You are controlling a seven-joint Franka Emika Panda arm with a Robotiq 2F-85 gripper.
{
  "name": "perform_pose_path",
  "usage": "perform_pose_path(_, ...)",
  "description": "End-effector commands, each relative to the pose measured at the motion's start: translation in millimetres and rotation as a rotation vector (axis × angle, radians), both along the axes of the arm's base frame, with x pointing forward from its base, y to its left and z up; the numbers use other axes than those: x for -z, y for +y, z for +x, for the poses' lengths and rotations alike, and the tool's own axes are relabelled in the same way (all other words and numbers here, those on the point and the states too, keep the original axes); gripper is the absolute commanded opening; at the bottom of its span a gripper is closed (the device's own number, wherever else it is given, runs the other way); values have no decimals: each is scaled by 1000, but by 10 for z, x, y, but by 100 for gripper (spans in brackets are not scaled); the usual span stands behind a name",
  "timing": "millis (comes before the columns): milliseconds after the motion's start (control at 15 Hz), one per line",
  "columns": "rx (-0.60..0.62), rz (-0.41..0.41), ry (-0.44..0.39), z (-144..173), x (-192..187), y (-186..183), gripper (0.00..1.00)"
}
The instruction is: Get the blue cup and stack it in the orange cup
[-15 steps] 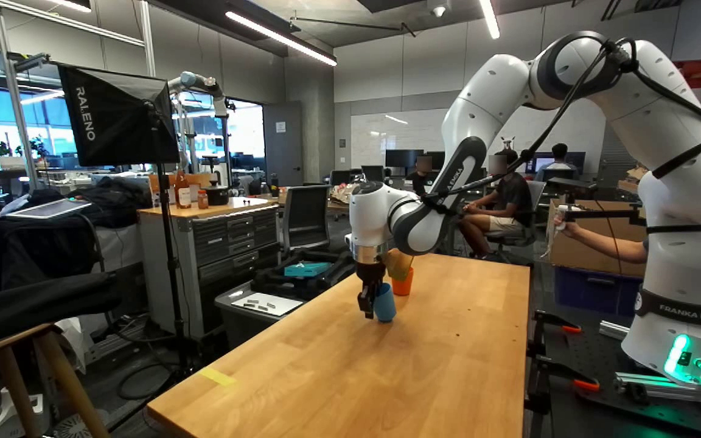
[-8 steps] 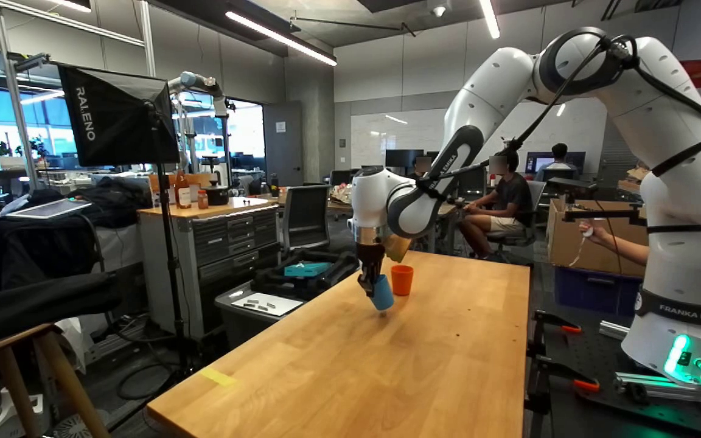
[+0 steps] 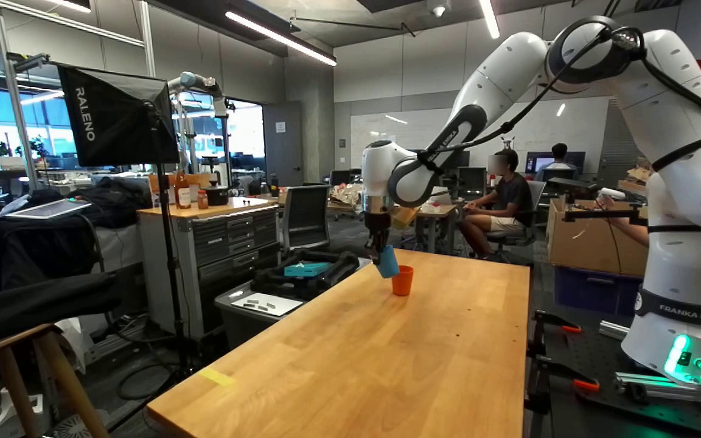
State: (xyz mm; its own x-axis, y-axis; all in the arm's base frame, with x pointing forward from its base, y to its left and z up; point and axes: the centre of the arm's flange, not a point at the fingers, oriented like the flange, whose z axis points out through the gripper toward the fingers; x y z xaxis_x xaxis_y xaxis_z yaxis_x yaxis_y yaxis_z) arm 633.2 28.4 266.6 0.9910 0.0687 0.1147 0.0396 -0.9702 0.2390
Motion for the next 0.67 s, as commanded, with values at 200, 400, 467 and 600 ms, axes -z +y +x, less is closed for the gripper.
perform_pose_path(200,-25,6,-113,-292,-706,-8,4)
perform_pose_path(400,-23,-27,-156,-376,-721,-154,4)
perform_pose_path(467,-22,-40,-172,-399,-705,-218,4)
perform_pose_path(600,-10,-59,-192,-436,-647,-365,4)
